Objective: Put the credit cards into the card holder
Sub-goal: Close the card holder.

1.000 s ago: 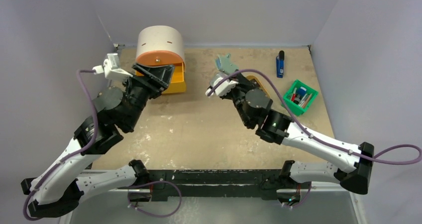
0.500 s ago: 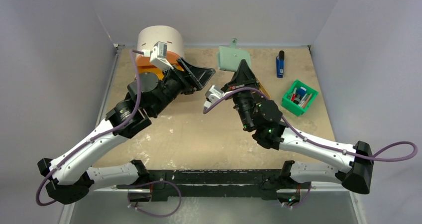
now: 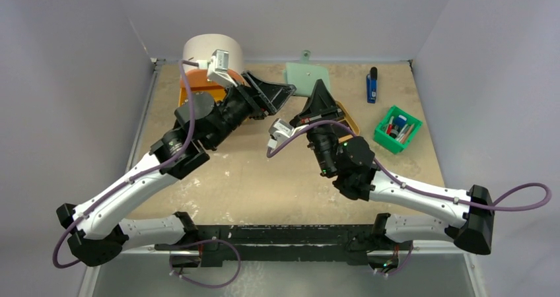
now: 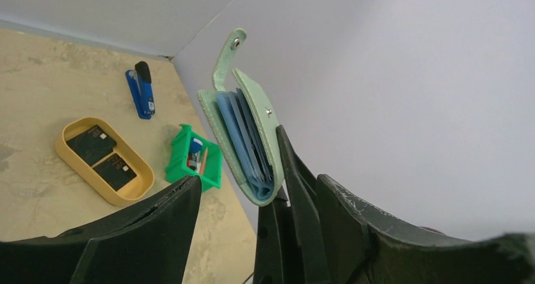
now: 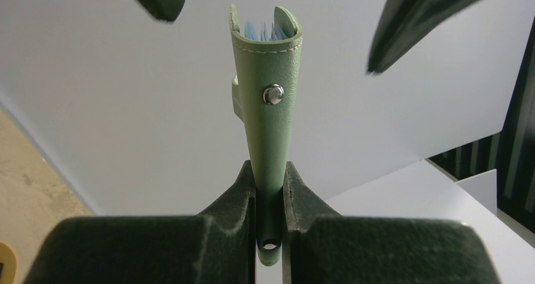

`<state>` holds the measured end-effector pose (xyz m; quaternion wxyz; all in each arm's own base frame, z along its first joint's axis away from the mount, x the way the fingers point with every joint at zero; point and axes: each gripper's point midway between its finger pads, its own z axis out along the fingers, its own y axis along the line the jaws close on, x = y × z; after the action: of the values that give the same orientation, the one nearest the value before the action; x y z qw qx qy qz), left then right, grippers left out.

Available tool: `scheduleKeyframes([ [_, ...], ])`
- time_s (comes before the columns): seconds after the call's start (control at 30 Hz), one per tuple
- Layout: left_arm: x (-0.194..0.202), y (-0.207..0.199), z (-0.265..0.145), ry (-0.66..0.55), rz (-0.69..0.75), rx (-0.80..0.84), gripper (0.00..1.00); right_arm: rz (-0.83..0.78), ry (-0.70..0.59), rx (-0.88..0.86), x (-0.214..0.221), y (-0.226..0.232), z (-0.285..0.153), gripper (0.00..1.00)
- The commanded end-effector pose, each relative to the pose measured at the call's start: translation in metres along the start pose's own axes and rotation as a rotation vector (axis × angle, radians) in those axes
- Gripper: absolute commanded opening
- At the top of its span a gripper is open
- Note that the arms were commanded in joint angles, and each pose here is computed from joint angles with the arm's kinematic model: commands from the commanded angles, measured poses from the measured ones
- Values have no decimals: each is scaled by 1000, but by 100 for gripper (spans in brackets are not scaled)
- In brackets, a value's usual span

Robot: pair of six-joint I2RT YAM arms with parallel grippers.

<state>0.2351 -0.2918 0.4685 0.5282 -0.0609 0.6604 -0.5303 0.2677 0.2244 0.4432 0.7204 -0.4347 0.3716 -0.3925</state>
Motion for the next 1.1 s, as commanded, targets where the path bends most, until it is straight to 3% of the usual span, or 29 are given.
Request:
scheduleKeyframes([
  [0.0, -8, -16, 5, -16, -16, 52, 67, 62, -13, 90, -2, -32, -2, 0],
  [0.27, -4, -17, 16, -1, -35, 37, 67, 67, -13, 95, -4, -37, -1, 0],
  [0.47, -3, -20, 21, 0, -58, 48, 55, 66, -19, 89, -7, -34, -1, 0],
  [0.73, -3, -17, 24, -8, -67, 34, 34, 71, -22, 85, -10, -35, -1, 0],
  [0.8, -2, -16, 25, -7, -67, 33, 24, 69, -20, 77, -11, -33, -1, 0],
  [0.87, -2, -16, 26, -7, -66, 33, 4, 72, -22, 71, -12, -32, -2, 0],
  [0.93, -4, -13, 24, -19, -65, 20, 0, 75, -18, 65, -13, -31, -3, 0],
  [0.97, -6, -12, 23, -27, -67, 14, 0, 78, -12, 55, -13, -29, -4, 5],
  [1.07, -17, -2, 14, -88, -69, -20, 0, 92, 5, 9, -13, -20, -6, 53],
])
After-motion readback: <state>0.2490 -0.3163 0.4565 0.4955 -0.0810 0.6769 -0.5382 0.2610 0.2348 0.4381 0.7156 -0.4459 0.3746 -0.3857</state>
